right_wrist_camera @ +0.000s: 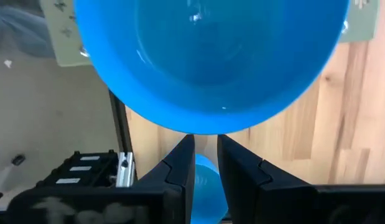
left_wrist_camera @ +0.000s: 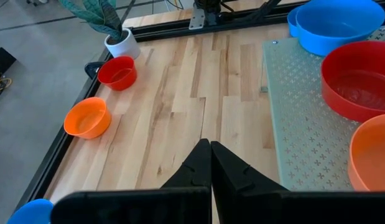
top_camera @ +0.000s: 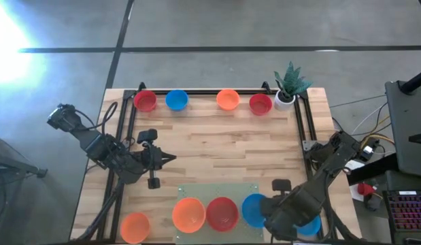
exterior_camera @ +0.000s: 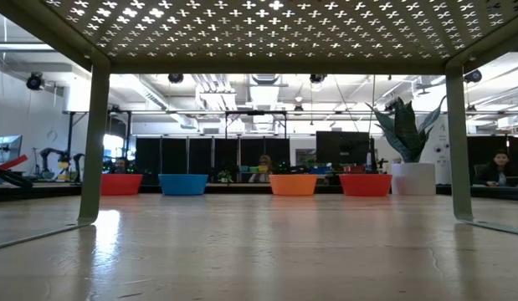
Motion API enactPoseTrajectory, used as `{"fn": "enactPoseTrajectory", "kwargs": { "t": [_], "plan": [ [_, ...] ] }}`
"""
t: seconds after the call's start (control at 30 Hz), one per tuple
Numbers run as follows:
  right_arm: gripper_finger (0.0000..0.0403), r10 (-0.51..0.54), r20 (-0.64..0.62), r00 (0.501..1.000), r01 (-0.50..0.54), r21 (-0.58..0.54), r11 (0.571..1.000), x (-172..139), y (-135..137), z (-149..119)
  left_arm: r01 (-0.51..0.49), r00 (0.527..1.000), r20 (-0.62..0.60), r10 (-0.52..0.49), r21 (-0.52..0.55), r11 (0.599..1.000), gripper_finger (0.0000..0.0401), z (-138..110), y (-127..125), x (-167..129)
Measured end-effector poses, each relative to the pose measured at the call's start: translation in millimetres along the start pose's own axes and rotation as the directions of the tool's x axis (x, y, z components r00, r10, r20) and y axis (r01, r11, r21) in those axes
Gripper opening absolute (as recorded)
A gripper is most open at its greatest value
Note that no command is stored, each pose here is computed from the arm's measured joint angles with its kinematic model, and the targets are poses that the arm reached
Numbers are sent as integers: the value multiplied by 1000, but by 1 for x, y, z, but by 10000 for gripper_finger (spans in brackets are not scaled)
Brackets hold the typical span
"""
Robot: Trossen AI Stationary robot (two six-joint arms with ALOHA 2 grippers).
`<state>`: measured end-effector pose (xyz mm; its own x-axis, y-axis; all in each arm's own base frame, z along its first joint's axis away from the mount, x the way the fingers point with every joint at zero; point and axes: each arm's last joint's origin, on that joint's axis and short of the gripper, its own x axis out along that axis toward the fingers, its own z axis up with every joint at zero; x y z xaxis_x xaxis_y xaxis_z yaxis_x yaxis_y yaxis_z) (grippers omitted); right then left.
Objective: Pick & Place Mini bowls
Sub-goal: Put the middle blue bowl on the shelf
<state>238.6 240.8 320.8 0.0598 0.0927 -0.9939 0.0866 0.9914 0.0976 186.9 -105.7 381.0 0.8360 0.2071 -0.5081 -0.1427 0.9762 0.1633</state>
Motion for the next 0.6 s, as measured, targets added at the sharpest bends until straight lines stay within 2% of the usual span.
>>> {"fn": "enactPoseTrajectory", "kwargs": {
  "t": [0.2,0.6],
  "plan": [
    [63,31,26,999,-30,-16,999,1,3,3,0,1000,0,0,0,1000,0,0,0,0],
    [63,13,75,997,-13,2,1000,-4,1,1,0,1000,0,0,0,1000,0,0,0,0]
  ]
}}
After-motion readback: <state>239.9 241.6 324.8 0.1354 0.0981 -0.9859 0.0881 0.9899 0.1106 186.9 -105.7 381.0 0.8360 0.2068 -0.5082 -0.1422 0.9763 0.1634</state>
